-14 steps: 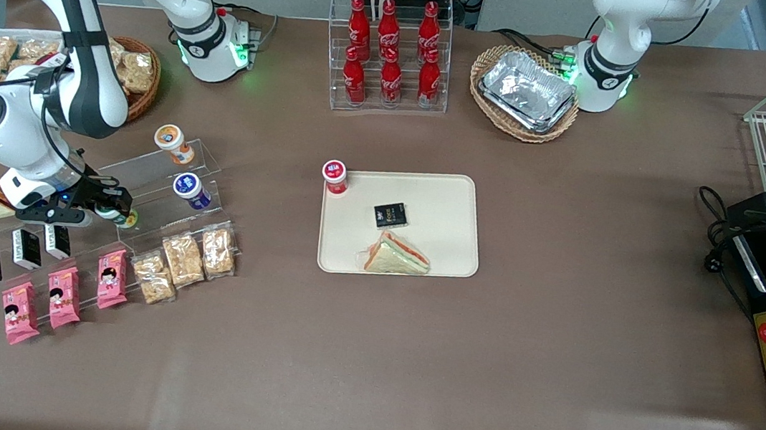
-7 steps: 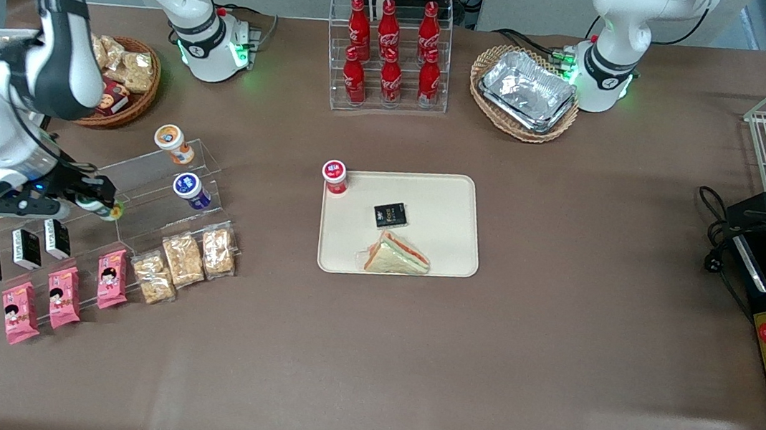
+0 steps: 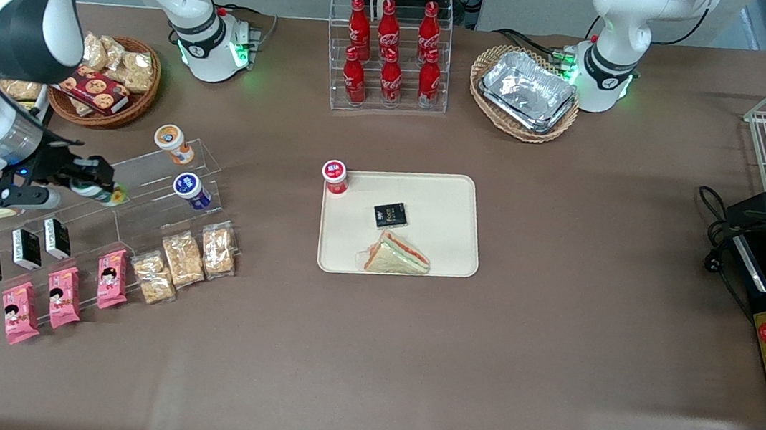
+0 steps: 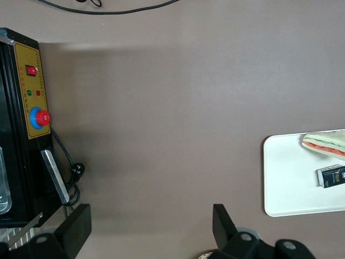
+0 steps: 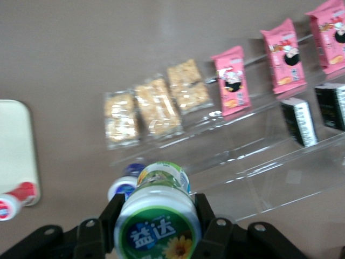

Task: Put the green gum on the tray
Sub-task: 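Lift the green gum bottle and carry it over the cream tray, then lower the bottle onto the tray beside the red-capped bottle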

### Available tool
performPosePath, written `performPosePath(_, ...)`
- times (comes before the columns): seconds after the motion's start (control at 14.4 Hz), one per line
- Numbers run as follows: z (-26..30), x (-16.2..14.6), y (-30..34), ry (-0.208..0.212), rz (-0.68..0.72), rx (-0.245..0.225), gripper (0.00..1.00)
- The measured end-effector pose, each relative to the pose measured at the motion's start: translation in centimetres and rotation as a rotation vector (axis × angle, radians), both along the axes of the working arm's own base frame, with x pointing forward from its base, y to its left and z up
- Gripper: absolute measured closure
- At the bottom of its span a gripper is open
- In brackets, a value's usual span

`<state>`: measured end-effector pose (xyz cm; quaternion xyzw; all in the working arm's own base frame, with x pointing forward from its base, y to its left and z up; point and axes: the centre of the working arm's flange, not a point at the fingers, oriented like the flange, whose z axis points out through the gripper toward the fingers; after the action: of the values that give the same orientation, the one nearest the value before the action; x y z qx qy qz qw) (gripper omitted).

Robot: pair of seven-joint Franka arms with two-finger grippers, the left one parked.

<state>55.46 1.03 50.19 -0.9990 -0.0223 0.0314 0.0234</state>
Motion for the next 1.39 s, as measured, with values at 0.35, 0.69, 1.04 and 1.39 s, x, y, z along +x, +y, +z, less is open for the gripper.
performPosePath(0.35,4.2,-1.3,13.3,-0.011,-0.088,-0.001,0.41)
performPosePath(0.69,2.8,-7.0,29.0,0.029,-0.212,-0.031,0.41)
performPosePath(1.04,-3.2,-10.6,39.2,0.052,-0.264,-0.034,0.41)
performPosePath(1.39,-11.1,-10.6,43.0,0.047,-0.27,0.005,0.41)
